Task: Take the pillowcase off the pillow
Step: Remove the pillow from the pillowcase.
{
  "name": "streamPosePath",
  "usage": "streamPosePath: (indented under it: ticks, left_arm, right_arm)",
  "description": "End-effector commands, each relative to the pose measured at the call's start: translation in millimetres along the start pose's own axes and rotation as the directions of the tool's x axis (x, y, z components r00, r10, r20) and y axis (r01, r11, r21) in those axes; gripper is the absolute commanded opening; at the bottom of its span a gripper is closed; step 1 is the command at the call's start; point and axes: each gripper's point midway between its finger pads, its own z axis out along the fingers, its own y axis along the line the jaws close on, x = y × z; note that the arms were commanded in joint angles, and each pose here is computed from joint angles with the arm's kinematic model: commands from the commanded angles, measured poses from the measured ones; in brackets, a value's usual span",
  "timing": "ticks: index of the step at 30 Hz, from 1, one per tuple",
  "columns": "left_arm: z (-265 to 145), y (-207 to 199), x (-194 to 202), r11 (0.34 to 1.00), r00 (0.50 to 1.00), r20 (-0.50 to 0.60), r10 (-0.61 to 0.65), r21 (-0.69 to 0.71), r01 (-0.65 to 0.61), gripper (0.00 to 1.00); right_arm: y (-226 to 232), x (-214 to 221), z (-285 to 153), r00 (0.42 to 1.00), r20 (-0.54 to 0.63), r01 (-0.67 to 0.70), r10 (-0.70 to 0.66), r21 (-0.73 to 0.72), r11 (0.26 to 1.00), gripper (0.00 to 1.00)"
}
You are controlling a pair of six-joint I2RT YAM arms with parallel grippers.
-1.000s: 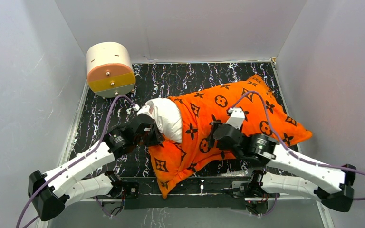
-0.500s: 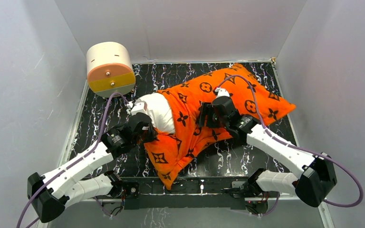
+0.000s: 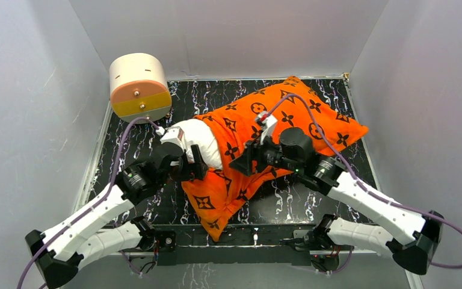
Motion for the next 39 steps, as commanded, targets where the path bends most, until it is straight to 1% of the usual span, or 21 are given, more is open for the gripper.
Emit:
streamPosePath:
  ticks: [1, 3, 5, 7, 11, 16, 18, 21, 23, 27, 29, 31, 33, 35, 38, 39]
  left_arm:
    - [-32, -12, -30, 0.998, 0.995, 0.096, -0.021, 0.067, 0.015, 0.92]
    - [-38, -8, -38, 0.999, 0.992, 0.122, -0.025, 0.043, 0.020, 0.94]
    - [-43, 0, -48, 1.000, 0.988, 0.155, -0.024, -0.009, 0.025, 0.96]
    - [-47, 6, -60, 0.997, 0.982, 0.189, -0.018, -0.069, 0.031, 0.98]
    - [-49, 13, -80, 0.985, 0.975, 0.219, 0.024, -0.173, 0.015, 0.98]
    - [-45, 14, -103, 0.980, 0.968, 0.250, 0.035, -0.197, 0.015, 0.98]
    - [-37, 16, -109, 0.984, 0.972, 0.232, 0.026, -0.178, 0.016, 0.98]
    - [-19, 26, -113, 0.988, 0.985, 0.174, -0.019, -0.149, 0.045, 0.98]
    - [-5, 28, -110, 0.992, 0.991, 0.125, -0.040, -0.116, 0.055, 0.98]
    - [22, 34, -104, 0.994, 0.996, 0.060, -0.068, -0.087, 0.073, 0.98]
    - [28, 37, -104, 0.992, 0.996, 0.041, -0.080, -0.091, 0.084, 0.98]
    - [32, 39, -106, 0.992, 0.995, 0.048, -0.082, -0.092, 0.087, 0.98]
    - [37, 41, -107, 0.993, 0.995, 0.049, -0.082, -0.085, 0.086, 0.98]
    - [42, 42, -104, 0.993, 0.996, 0.028, -0.081, -0.079, 0.083, 0.98]
    - [51, 38, -95, 0.996, 0.997, -0.019, -0.074, -0.044, 0.073, 0.98]
    - [53, 37, -92, 0.997, 0.997, -0.029, -0.073, -0.032, 0.072, 0.98]
  right_arm:
    - [50, 4, 22, 0.988, -0.028, 0.141, -0.149, -0.186, 0.972, 0.71]
    - [62, 14, 31, 0.979, -0.041, 0.186, -0.199, -0.213, 0.959, 0.70]
    - [72, 23, 41, 0.970, -0.050, 0.222, -0.240, -0.237, 0.946, 0.68]
    - [74, 26, 52, 0.963, -0.054, 0.245, -0.263, -0.227, 0.943, 0.67]
    - [61, 26, 74, 0.954, -0.055, 0.284, -0.295, -0.146, 0.948, 0.68]
    - [44, 25, 96, 0.945, -0.080, 0.315, -0.318, -0.053, 0.948, 0.70]
    - [39, 28, 104, 0.938, -0.106, 0.328, -0.330, -0.034, 0.944, 0.70]
    - [35, 32, 115, 0.929, -0.139, 0.343, -0.342, -0.019, 0.939, 0.69]
    - [32, 38, 119, 0.923, -0.167, 0.347, -0.346, -0.021, 0.937, 0.65]
    - [20, 56, 125, 0.910, -0.237, 0.351, -0.340, 0.002, 0.937, 0.64]
    - [13, 67, 125, 0.902, -0.270, 0.353, -0.337, 0.013, 0.935, 0.65]
    - [11, 81, 123, 0.890, -0.313, 0.345, -0.332, -0.012, 0.938, 0.64]
    - [18, 95, 120, 0.877, -0.349, 0.325, -0.331, -0.077, 0.943, 0.60]
    - [30, 105, 114, 0.871, -0.364, 0.292, -0.330, -0.157, 0.943, 0.55]
    - [48, 105, 106, 0.881, -0.338, 0.255, -0.331, -0.251, 0.934, 0.43]
    - [51, 107, 104, 0.882, -0.334, 0.247, -0.332, -0.272, 0.930, 0.40]
